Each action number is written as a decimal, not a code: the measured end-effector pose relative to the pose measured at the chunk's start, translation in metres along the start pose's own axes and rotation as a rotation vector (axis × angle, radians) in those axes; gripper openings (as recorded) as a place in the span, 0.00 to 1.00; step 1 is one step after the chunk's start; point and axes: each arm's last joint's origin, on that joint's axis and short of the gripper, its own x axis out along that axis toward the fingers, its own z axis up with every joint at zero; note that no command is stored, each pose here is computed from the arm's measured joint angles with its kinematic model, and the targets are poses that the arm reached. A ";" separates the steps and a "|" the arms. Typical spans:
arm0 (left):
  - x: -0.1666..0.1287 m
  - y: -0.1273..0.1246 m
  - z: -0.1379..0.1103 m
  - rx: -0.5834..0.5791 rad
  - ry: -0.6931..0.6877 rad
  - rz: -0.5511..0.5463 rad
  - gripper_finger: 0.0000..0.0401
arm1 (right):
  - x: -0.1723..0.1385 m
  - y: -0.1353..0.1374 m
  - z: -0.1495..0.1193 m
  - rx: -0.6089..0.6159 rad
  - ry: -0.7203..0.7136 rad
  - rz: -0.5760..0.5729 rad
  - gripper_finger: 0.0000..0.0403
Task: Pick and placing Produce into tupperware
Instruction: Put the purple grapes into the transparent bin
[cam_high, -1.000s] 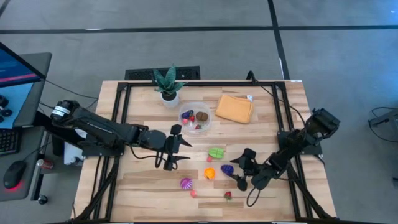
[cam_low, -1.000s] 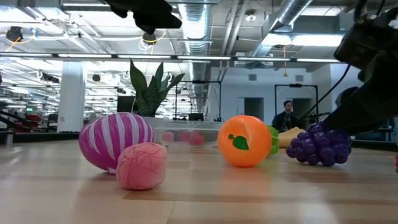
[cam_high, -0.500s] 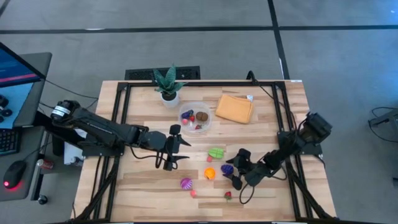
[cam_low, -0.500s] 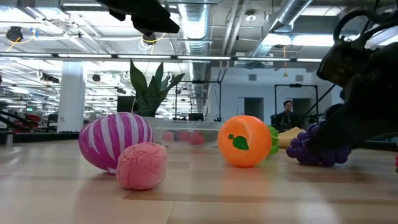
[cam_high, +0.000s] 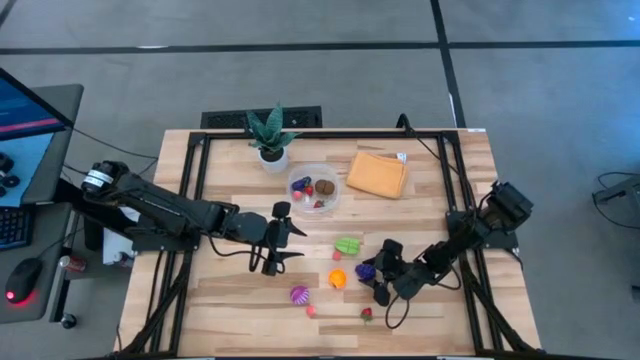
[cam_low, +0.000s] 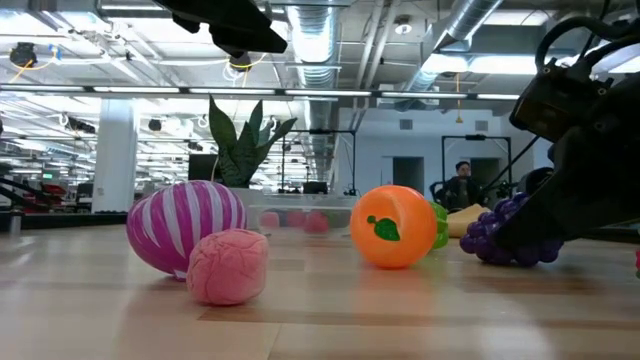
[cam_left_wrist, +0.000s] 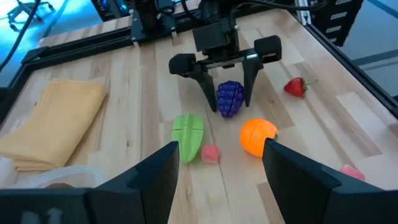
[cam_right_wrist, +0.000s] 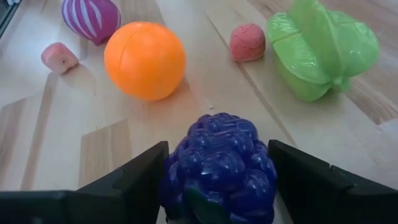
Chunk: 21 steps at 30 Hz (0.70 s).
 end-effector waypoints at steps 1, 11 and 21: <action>0.000 0.000 0.000 -0.002 0.000 0.000 0.55 | 0.000 0.000 0.000 0.000 0.000 0.000 0.72; 0.000 0.000 0.000 -0.005 0.001 0.000 0.55 | 0.000 0.000 0.000 -0.001 -0.004 -0.003 0.65; 0.000 0.000 -0.001 -0.004 0.005 -0.001 0.55 | 0.000 0.000 0.000 -0.003 -0.007 -0.005 0.59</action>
